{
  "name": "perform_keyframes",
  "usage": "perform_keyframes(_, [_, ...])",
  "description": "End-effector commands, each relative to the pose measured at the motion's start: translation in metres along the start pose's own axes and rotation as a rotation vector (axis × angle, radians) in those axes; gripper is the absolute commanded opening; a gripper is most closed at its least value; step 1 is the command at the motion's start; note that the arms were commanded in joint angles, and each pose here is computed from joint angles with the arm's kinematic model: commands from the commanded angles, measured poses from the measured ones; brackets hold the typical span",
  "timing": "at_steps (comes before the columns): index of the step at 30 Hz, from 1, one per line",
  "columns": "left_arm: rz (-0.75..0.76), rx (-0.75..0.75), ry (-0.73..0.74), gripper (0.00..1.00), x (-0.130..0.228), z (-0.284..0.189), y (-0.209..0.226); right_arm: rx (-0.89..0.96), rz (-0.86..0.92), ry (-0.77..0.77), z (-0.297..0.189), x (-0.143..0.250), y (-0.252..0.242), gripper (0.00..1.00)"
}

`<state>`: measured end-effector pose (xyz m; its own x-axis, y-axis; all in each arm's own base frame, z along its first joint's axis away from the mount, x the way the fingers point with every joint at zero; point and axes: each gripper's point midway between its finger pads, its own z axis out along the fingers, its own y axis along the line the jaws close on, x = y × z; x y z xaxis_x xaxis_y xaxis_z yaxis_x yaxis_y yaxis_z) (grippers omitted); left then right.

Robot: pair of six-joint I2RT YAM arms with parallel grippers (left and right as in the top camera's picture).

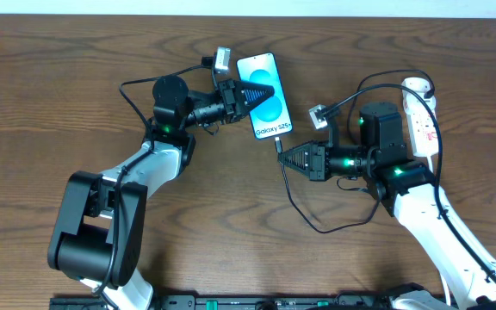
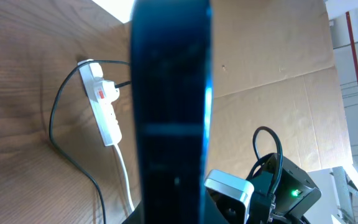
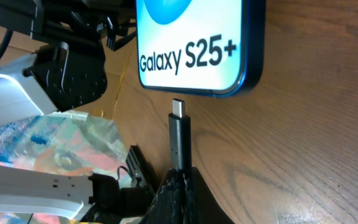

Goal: Plug charger to phone and switch on socket

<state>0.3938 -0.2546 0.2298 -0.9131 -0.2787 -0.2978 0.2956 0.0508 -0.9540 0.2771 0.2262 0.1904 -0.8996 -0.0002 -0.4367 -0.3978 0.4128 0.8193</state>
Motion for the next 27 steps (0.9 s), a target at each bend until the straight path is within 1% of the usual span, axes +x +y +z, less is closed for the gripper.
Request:
perform_keyframes(1, [0.029, 0.027, -0.015, 0.07, -0.0078, 0.0014, -0.017, -0.034, 0.002, 0.003, -0.0009, 0.0006, 0.0103, 0.01])
perform_keyframes(10, [-0.007, 0.029, -0.015, 0.07, -0.008, 0.0014, -0.0176, -0.035, 0.023, 0.001, -0.0009, -0.0003, 0.0108, 0.01])
perform_keyframes(22, [0.01, 0.057, -0.008, 0.07, -0.0073, 0.0011, -0.0262, -0.043, 0.041, 0.003, -0.001, -0.0003, 0.0123, 0.01])
perform_keyframes(27, [0.014, 0.057, -0.008, 0.07, -0.0074, 0.0011, -0.0262, -0.08, 0.035, 0.023, -0.0014, 0.0031, 0.0186, 0.01])
